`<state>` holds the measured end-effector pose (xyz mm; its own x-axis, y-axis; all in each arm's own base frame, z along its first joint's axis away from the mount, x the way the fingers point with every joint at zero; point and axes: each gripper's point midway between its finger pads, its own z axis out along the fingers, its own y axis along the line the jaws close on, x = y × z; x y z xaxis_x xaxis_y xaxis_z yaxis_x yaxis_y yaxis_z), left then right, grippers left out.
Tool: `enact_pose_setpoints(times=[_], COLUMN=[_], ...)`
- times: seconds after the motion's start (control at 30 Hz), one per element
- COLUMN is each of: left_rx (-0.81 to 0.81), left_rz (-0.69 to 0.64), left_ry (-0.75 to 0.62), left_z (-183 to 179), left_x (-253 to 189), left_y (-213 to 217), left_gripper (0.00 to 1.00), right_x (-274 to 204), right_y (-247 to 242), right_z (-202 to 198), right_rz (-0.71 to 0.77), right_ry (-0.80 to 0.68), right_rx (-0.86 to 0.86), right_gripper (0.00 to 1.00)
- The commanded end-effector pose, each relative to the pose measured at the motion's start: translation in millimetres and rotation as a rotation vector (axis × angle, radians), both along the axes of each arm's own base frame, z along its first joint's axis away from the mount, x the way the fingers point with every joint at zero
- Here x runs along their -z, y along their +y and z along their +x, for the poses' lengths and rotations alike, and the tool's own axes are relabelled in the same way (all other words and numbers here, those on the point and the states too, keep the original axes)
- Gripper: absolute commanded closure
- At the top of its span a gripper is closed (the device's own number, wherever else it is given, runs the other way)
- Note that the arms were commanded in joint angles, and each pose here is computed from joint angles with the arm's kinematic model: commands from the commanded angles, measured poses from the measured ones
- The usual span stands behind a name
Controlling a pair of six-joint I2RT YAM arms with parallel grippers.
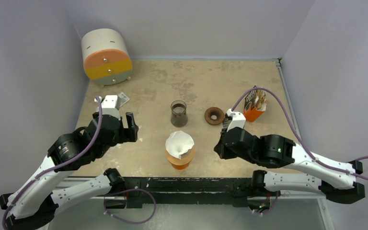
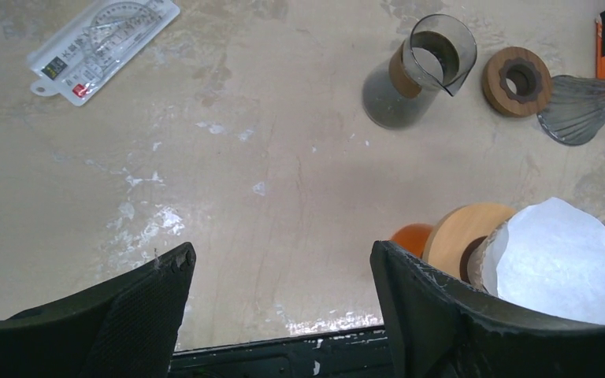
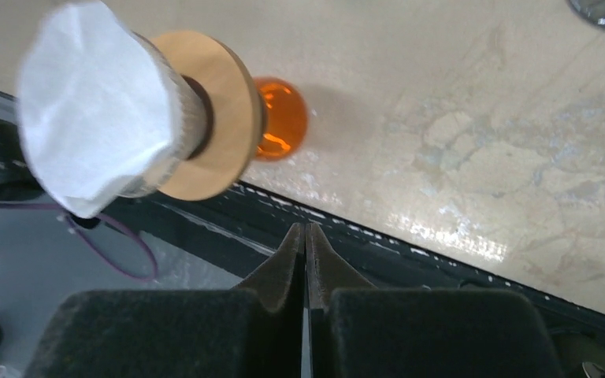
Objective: Place the coffee filter in the dripper
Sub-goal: Move the coffee server to the center of the board.
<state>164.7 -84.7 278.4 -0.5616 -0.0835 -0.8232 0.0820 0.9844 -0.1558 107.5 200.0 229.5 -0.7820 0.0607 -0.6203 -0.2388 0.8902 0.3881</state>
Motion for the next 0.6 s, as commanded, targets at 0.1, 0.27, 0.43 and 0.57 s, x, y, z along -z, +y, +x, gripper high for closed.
enact_pose_setpoints(times=[0.1, 0.27, 0.43, 0.57], left_rx=[-0.080, -0.073, -0.083, -0.082], left_rz=[0.021, 0.004, 0.001, 0.017], left_ry=[-0.080, -0.104, -0.111, -0.098], left_z=[10, 10, 7, 6], left_x=[-11, -8, -2, 4], left_y=[15, 16, 22, 23], left_gripper=[0.19, 0.19, 0.19, 0.19], right_x=[50, 80, 106, 123], right_y=[2, 16, 35, 43], right_z=[-24, -34, -50, -53], right_rz=[0.008, 0.062, 0.143, 0.245], right_ry=[0.125, 0.184, 0.245, 0.334], right_rx=[-0.047, -0.083, -0.184, -0.154], right_gripper=[1.00, 1.00, 1.00, 1.00])
